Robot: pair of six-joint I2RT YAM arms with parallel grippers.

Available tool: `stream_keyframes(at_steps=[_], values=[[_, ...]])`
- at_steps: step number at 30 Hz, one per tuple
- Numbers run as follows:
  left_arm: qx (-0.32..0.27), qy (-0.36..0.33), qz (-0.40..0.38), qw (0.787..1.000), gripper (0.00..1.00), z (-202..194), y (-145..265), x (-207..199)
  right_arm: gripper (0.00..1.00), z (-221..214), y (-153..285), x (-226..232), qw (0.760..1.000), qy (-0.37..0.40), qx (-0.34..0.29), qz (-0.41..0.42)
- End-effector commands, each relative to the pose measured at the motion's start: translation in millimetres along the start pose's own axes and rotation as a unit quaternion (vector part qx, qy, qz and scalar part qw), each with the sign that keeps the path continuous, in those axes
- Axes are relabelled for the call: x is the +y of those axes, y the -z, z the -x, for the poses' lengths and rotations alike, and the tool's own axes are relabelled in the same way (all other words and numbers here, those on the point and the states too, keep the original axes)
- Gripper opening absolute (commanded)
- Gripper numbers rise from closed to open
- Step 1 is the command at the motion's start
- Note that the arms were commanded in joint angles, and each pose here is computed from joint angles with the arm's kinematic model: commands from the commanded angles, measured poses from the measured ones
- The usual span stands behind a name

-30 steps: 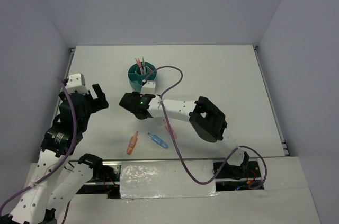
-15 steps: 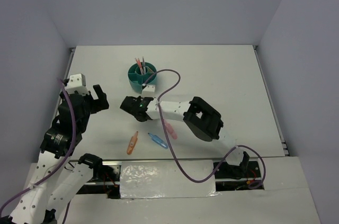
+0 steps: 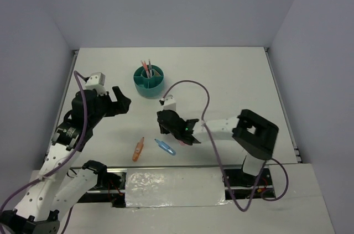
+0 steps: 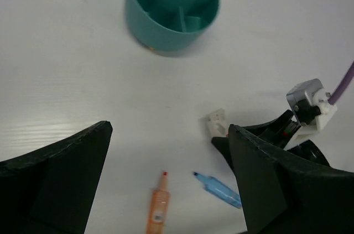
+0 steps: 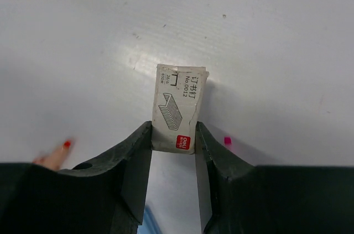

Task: Sort the stationery into containers
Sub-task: Pick up the stationery from the center of the board, then place the stationery in the storage box.

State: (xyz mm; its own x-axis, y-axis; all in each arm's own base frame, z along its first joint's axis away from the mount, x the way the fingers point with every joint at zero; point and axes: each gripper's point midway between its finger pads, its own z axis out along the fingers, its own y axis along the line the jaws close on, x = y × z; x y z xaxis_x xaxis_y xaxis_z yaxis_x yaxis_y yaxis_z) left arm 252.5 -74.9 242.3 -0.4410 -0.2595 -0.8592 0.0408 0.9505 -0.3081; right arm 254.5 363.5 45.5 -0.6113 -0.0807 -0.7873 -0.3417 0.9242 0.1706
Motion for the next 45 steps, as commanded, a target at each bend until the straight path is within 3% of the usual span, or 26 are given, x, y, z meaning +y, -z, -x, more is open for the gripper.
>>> stream_keyframes(at_steps=[1, 3, 8, 17, 22, 26, 30, 31, 33, 34, 36, 39, 40, 45], values=[[0.042, 0.084, -0.149, 0.984, 0.99, -12.9, -3.9, -59.2, 0.14, 75.4, 56.6, 45.5, 0.976, 0.040, -0.147, 0.158], [0.057, 0.129, -0.220, 0.965, 0.99, -12.9, -2.1, -87.1, 0.14, 80.9, 80.7, 45.9, 0.965, 0.056, -0.166, 0.194], [0.095, 0.193, -0.280, 0.936, 0.99, -26.4, -7.9, -115.8, 0.14, 91.2, 112.9, 54.0, 0.952, 0.078, -0.186, 0.230], [0.118, 0.202, -0.281, 0.931, 0.90, -48.0, -13.8, -127.6, 0.15, 115.1, 135.8, 59.2, 0.944, 0.067, -0.214, 0.242], [0.118, 0.195, -0.288, 0.930, 0.48, -49.9, -19.7, -132.4, 0.16, 119.0, 140.1, 68.6, 0.941, 0.070, -0.213, 0.254], [0.125, 0.188, -0.282, 0.933, 0.36, -53.3, -25.6, -131.8, 0.16, 119.2, 142.5, 69.9, 0.939, 0.071, -0.213, 0.260], [0.125, 0.185, -0.290, 0.931, 0.35, -52.8, -26.3, -134.9, 0.17, 121.6, 144.8, 71.9, 0.937, 0.068, -0.215, 0.265], [0.124, 0.184, -0.295, 0.930, 0.30, -52.0, -25.6, -136.2, 0.17, 122.0, 145.3, 73.3, 0.937, 0.067, -0.215, 0.267], [0.120, 0.180, -0.308, 0.927, 0.06, -48.9, -23.7, -139.9, 0.18, 124.9, 145.1, 73.4, 0.937, 0.066, -0.216, 0.265], [0.120, 0.177, -0.306, 0.928, 0.00, -48.5, -23.4, -139.6, 0.20, 124.2, 143.9, 73.8, 0.938, 0.066, -0.212, 0.264], [0.099, 0.165, -0.293, 0.936, 0.00, -37.0, -25.1, -137.1, 0.38, 124.4, 140.7, 71.0, 0.941, 0.064, -0.210, 0.256], [0.079, 0.152, -0.240, 0.956, 0.00, -22.3, -31.8, -123.8, 0.94, 124.6, 133.2, 60.4, 0.947, 0.050, -0.200, 0.245], [0.075, 0.147, -0.220, 0.961, 0.00, -18.4, -34.9, -118.9, 1.00, 119.6, 128.8, 52.5, 0.954, 0.044, -0.184, 0.231], [0.067, 0.165, -0.090, 0.980, 0.00, 10.2, -65.8, -72.2, 1.00, 114.9, 118.1, -5.0, 0.977, 0.002, -0.158, 0.144]])
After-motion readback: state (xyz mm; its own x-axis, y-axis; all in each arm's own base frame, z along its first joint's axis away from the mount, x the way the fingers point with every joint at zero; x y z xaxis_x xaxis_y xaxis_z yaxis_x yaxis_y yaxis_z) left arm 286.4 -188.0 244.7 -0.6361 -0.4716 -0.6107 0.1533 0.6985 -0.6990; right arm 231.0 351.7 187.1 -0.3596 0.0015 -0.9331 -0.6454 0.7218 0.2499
